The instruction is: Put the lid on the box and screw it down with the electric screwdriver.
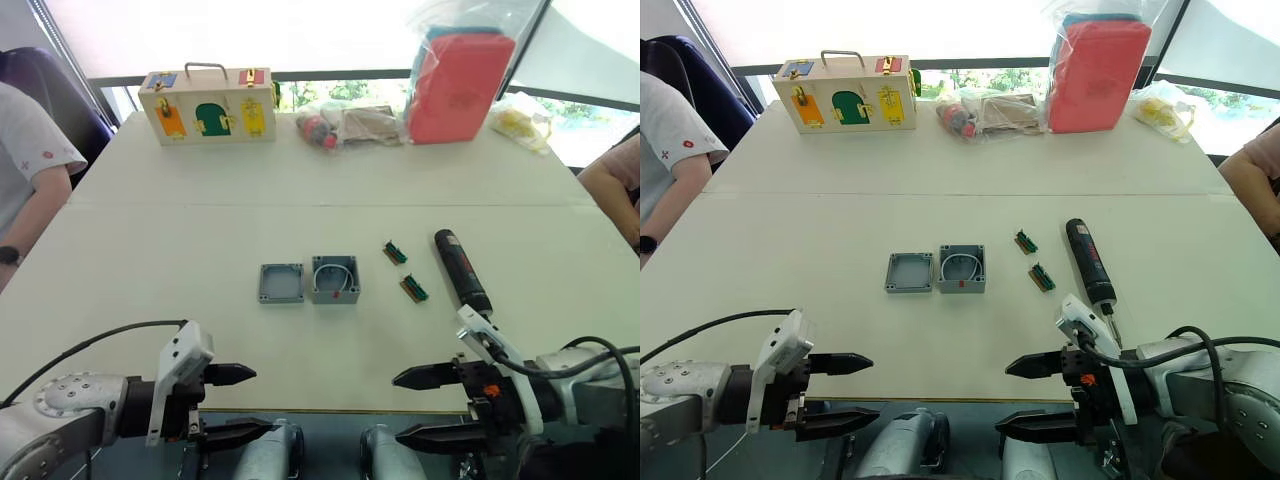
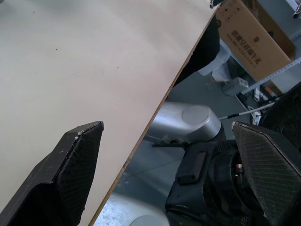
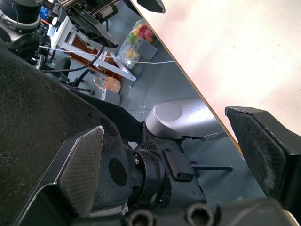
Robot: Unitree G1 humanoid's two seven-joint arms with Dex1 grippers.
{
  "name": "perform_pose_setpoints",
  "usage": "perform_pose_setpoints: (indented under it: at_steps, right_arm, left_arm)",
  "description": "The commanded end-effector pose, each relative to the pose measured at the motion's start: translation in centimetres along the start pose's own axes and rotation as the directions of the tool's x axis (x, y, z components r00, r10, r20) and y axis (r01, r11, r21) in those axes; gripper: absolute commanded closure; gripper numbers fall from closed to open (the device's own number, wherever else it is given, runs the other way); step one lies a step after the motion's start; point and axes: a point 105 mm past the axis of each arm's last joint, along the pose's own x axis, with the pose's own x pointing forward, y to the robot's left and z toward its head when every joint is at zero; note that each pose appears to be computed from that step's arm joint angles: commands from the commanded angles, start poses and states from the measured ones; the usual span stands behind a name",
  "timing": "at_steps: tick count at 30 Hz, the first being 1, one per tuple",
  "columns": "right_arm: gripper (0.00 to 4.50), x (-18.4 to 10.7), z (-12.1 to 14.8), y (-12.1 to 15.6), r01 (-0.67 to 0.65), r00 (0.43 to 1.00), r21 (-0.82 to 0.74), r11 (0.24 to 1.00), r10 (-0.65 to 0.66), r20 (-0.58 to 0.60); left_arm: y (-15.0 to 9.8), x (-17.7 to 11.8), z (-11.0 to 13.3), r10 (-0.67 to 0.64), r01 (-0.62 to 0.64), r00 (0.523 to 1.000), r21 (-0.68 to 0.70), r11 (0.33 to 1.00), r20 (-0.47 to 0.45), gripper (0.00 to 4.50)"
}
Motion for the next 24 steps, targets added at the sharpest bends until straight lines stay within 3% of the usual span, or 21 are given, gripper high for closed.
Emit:
perform_pose_setpoints:
  at_steps: [1, 8, 17, 20, 24]
  right_arm:
    - [0.03, 0.2, 0.4, 0.5, -0.021, 1.000, -0.029, 0.999, 0.021, 0.011]
    - [0.03, 0.4, 0.7, -0.5, 0.054, 0.998, -0.086, 0.995, -0.052, 0.024]
    - [0.03, 0.7, 1.4, -1.1, 0.054, 0.996, -0.078, 0.995, -0.049, 0.070]
    - [0.03, 0.9, 2.7, -1.4, 0.078, 0.992, -0.102, 0.992, -0.066, 0.109]
    - [0.03, 0.6, 5.0, -1.6, 0.111, 0.978, -0.117, 0.987, -0.088, 0.188]
  left_arm:
    - [-0.2, 0.0, 0.2, -0.006, 0.006, 1.000, 0.005, 1.000, 0.006, 0.00]
    - [0.2, 0.0, 0.4, 0.023, -0.023, 1.000, 0.040, 0.999, 0.013, 0.00]
    - [0.2, 0.0, 0.7, 0.001, -0.001, 1.000, 0.034, 0.999, 0.017, 0.00]
    - [1.4, -0.3, 1.3, 0.062, -0.064, 0.998, 0.058, 0.996, 0.031, 0.00]
    - [3.9, -1.6, 4.2, 0.151, -0.157, 0.986, 0.084, 0.984, 0.070, 0.00]
